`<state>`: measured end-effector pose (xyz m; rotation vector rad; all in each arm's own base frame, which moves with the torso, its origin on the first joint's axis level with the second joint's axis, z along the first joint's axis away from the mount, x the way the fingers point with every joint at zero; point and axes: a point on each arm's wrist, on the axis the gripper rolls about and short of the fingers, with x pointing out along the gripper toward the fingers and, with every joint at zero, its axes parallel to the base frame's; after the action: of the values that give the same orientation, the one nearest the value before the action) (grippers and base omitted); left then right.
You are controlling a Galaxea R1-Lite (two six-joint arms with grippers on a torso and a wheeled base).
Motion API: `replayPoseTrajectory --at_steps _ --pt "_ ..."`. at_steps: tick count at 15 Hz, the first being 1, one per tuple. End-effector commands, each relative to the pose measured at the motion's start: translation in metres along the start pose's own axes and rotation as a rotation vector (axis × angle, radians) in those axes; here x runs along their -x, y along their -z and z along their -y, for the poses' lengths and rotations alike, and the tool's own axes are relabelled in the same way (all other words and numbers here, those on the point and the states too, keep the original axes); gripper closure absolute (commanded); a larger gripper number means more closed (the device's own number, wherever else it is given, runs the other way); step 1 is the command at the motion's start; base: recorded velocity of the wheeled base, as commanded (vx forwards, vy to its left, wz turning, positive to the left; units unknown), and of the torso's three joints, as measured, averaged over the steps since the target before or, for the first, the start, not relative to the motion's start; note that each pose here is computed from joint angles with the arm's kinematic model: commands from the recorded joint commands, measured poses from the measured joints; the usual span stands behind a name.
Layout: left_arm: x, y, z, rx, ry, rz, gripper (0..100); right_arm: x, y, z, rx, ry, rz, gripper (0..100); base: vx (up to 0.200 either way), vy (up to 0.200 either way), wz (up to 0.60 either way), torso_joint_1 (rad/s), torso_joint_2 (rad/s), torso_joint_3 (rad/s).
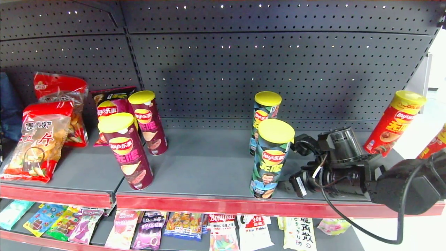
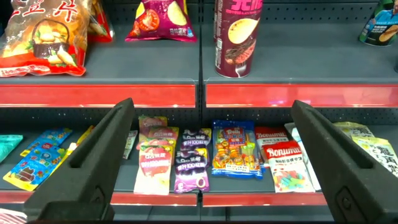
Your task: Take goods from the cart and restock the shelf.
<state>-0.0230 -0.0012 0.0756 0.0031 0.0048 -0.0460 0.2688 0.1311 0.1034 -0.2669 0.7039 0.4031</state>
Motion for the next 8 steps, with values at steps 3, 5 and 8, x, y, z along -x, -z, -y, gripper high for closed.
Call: replayPoseTrajectory --at_steps 3,5,8 --pt "0.0 0.0 0.0 0.0 0.0 0.0 0 -0.0011 -0.0016 -0.0008 0.002 -0.002 0.003 0 0.0 0.0 0.0 0.0 0.0 0.0" --pt "0.0 0.0 0.0001 0.0 -0.001 0.0 0 -0.0015 -0.0023 -0.0012 0.004 -0.003 0.005 0 0.0 0.0 0.0 0.0 0.0 0.0" --pt "0.0 0.0 0.0 0.0 0.0 0.0 0 -0.0021 -0.0024 -0.0036 0.008 -0.009 0.004 0 0.0 0.0 0.0 0.0 0.0 0.0"
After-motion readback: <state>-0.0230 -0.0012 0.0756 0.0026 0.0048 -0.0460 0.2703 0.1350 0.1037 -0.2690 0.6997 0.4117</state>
